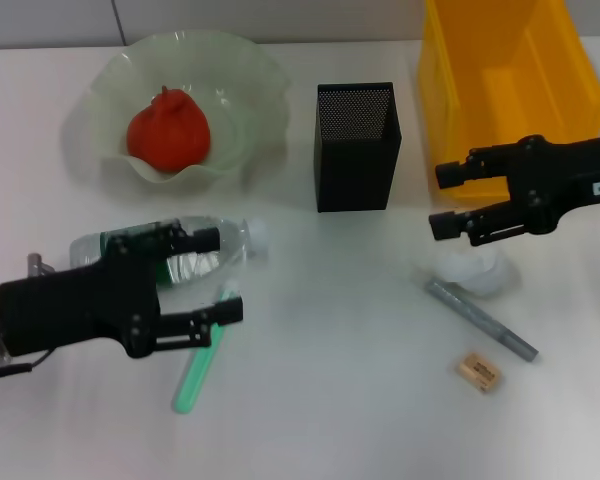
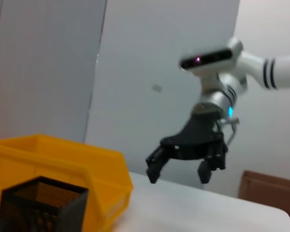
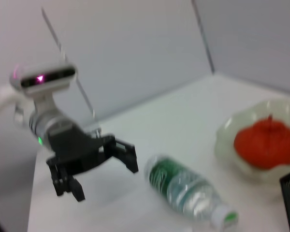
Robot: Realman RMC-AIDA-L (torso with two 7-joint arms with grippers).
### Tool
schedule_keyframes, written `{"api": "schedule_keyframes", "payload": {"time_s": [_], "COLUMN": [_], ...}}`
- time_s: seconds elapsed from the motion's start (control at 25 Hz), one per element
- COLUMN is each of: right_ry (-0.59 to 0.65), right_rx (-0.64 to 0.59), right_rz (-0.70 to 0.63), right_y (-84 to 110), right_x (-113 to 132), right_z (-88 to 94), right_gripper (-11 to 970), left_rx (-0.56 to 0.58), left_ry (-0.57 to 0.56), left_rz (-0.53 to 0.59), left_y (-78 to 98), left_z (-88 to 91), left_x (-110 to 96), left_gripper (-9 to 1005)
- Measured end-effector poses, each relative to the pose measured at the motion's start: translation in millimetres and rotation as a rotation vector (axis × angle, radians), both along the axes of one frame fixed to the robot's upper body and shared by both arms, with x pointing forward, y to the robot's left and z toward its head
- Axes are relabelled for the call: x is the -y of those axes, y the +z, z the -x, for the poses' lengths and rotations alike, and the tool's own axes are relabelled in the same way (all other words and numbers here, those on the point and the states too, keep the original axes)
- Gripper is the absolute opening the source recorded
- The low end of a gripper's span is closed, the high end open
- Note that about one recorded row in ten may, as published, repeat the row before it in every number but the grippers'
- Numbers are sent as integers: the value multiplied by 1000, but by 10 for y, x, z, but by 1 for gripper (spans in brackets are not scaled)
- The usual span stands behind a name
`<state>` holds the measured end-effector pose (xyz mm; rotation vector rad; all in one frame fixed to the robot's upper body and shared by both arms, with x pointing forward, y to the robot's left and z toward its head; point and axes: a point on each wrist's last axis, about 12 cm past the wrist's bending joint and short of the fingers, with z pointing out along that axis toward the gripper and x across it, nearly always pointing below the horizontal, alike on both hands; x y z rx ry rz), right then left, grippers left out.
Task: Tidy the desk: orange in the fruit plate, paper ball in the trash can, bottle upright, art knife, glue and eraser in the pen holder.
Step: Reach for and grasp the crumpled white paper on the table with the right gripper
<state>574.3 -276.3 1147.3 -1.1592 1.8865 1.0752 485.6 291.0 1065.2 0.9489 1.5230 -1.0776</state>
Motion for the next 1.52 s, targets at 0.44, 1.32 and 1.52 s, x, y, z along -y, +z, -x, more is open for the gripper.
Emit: {"api": "schedule_keyframes", "payload": {"time_s": [0.44, 1.32, 1.52], "right_ry": [76, 102, 115], "right_rx": [-1, -3, 7], "right_rz": [426, 712, 729], "right_y": [333, 191, 154], "right_x": [-258, -480, -520], "right_z": [-251, -317, -308], "right_gripper": [825, 826, 825], "left_rx": [-15, -21, -23], "left_ry": [-36, -11, -1], "left_rz": [-57, -87, -97], "left_y": [-57, -96, -108], "left_z": [2, -51, -61], "left_x": [34, 66, 61], "left_gripper": [846, 846, 846]}}
